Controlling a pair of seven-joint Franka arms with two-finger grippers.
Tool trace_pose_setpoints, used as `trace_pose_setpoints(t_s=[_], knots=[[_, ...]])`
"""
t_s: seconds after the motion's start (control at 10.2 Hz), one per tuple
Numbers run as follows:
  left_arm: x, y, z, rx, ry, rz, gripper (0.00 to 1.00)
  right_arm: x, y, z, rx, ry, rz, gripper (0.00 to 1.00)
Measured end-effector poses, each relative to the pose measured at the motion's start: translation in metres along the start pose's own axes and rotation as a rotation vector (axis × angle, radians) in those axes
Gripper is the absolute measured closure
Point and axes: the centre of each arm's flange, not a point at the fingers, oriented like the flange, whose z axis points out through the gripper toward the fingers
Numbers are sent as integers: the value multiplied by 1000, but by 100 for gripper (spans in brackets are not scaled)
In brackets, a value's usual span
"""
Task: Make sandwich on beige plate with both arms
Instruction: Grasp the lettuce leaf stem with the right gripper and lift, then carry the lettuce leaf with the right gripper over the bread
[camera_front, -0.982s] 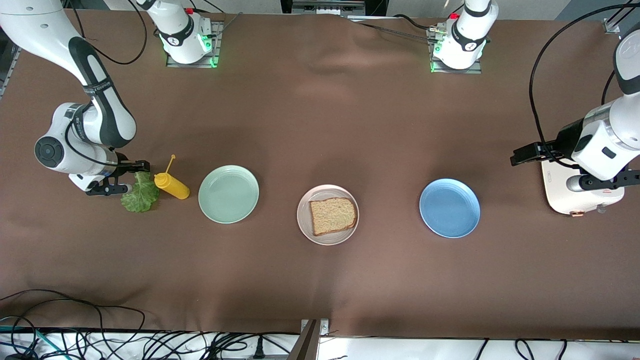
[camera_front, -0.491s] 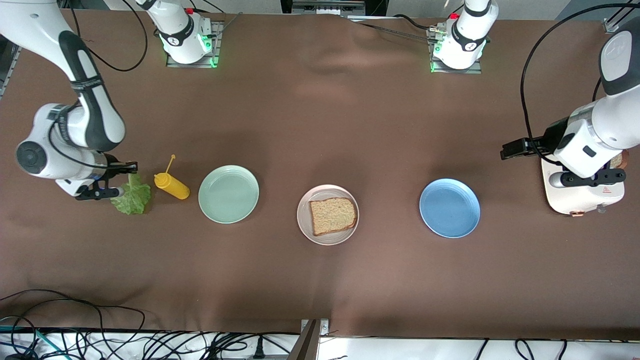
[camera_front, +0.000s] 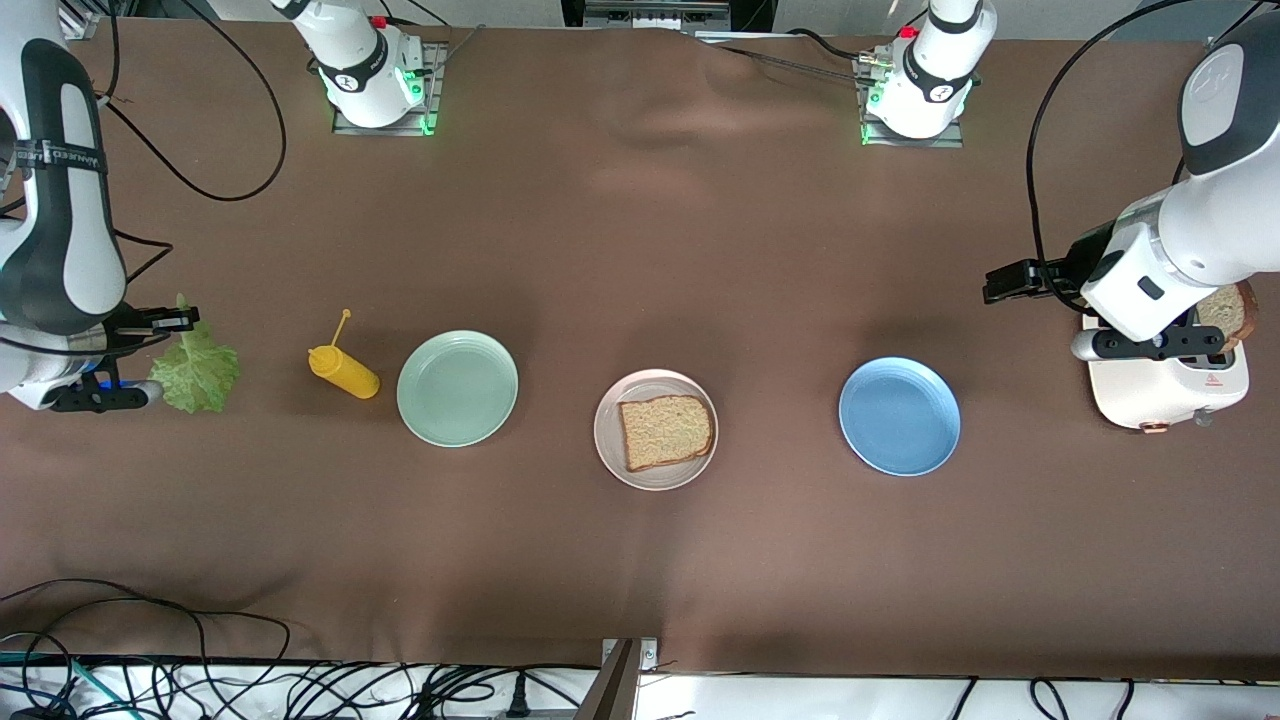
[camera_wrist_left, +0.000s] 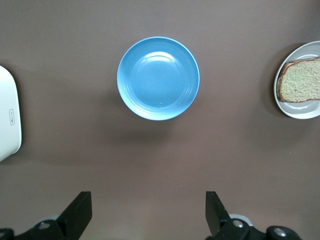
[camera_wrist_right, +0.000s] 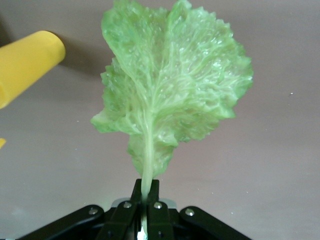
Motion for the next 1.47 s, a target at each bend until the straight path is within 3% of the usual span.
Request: trace_pose_setpoints(t_s=[0.49, 0.88, 1.18, 1.47], knots=[[-1, -7, 2, 2, -22, -11, 0, -6, -121, -74, -25, 133, -185, 95], [-1, -8, 2, 1, -24, -13, 0, -33, -246, -96, -17, 181, -216, 95], [-2, -12, 3, 2, -34, -19, 0, -43, -331, -91, -24, 252, -228, 95], [-1, -22, 2, -1, -38, -35, 0, -43, -408, -41, -30, 342, -275, 95]])
